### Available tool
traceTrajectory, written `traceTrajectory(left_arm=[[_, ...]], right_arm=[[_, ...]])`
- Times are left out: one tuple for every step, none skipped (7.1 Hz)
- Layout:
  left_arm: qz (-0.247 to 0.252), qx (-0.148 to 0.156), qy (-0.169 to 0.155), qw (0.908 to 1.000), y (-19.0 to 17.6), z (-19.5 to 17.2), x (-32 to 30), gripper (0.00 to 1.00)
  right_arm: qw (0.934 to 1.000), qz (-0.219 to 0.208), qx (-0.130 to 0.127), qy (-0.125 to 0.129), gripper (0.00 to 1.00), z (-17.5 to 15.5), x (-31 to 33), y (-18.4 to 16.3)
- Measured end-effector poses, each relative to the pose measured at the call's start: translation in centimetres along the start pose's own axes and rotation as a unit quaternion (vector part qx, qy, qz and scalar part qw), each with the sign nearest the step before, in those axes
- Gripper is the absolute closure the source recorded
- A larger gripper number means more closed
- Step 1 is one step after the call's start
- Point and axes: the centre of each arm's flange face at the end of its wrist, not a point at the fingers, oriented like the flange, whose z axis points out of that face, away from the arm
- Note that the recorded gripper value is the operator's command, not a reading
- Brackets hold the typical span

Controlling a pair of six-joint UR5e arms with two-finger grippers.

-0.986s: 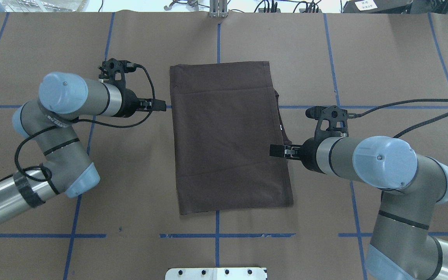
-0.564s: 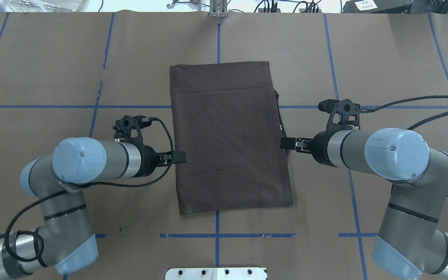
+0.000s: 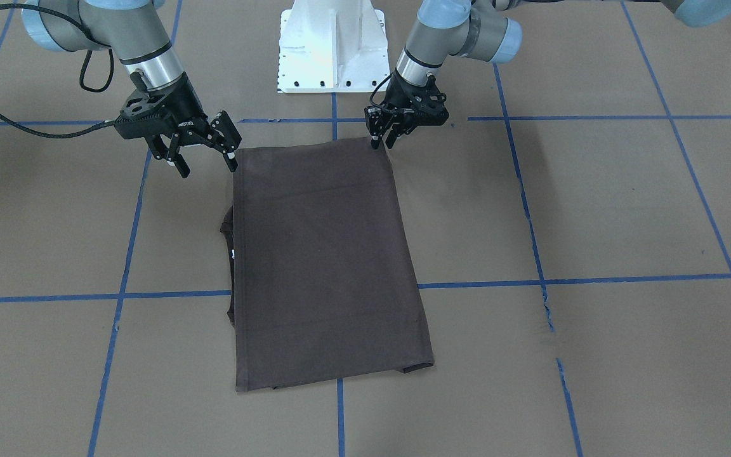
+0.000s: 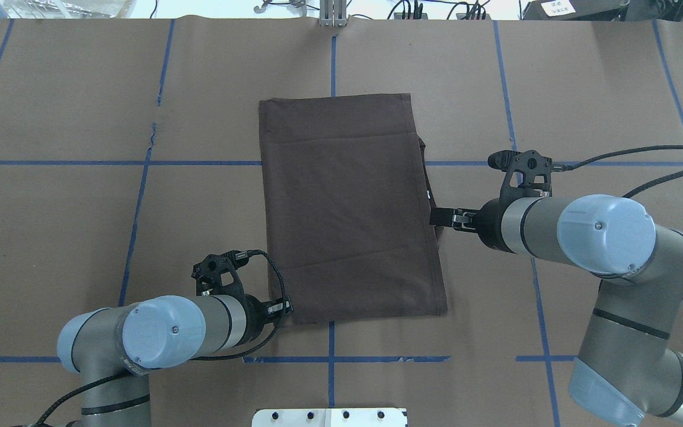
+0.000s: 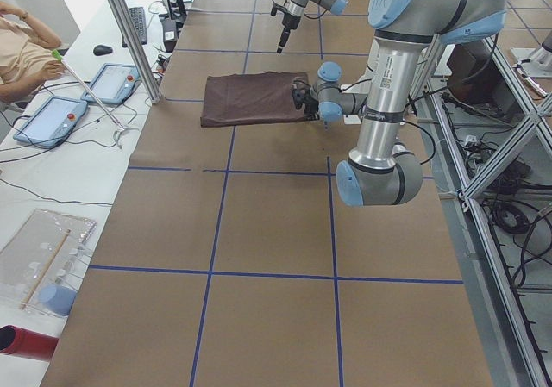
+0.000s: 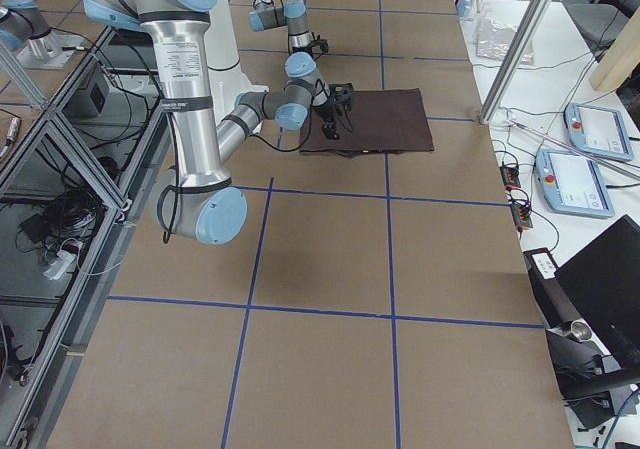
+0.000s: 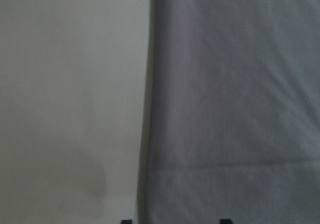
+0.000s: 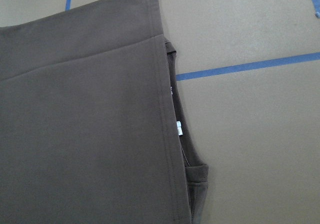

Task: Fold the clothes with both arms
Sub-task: 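Lower the left gripper to the shirt's near corner while the right holds the side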

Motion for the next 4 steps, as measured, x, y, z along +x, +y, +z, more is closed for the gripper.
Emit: traceTrajectory(left_arm=[[-0.003, -0.002, -0.002, 1.0000, 0.42, 0.24, -0.07, 0.57], [-0.004, -0.003, -0.003, 1.0000, 0.57, 0.29, -0.06, 0.58], [-0.004, -0.003, -0.002, 1.0000, 0.62, 0.28, -0.01, 0.67], [-0.004, -0.004, -0.002, 1.0000, 0.65, 0.27, 0.03, 0.80]], right_arm=[[1.0000, 0.000, 0.001, 0.000, 0.00, 0.00, 0.03, -0.05], [1.0000, 0.000, 0.001, 0.001, 0.00, 0.01, 0.08, -0.07], [1.0000, 0.001, 0.001, 0.001, 0.00, 0.00, 0.10, -0.09], [1.0000, 0.001, 0.001, 0.001, 0.00, 0.01, 0.10, -0.09]])
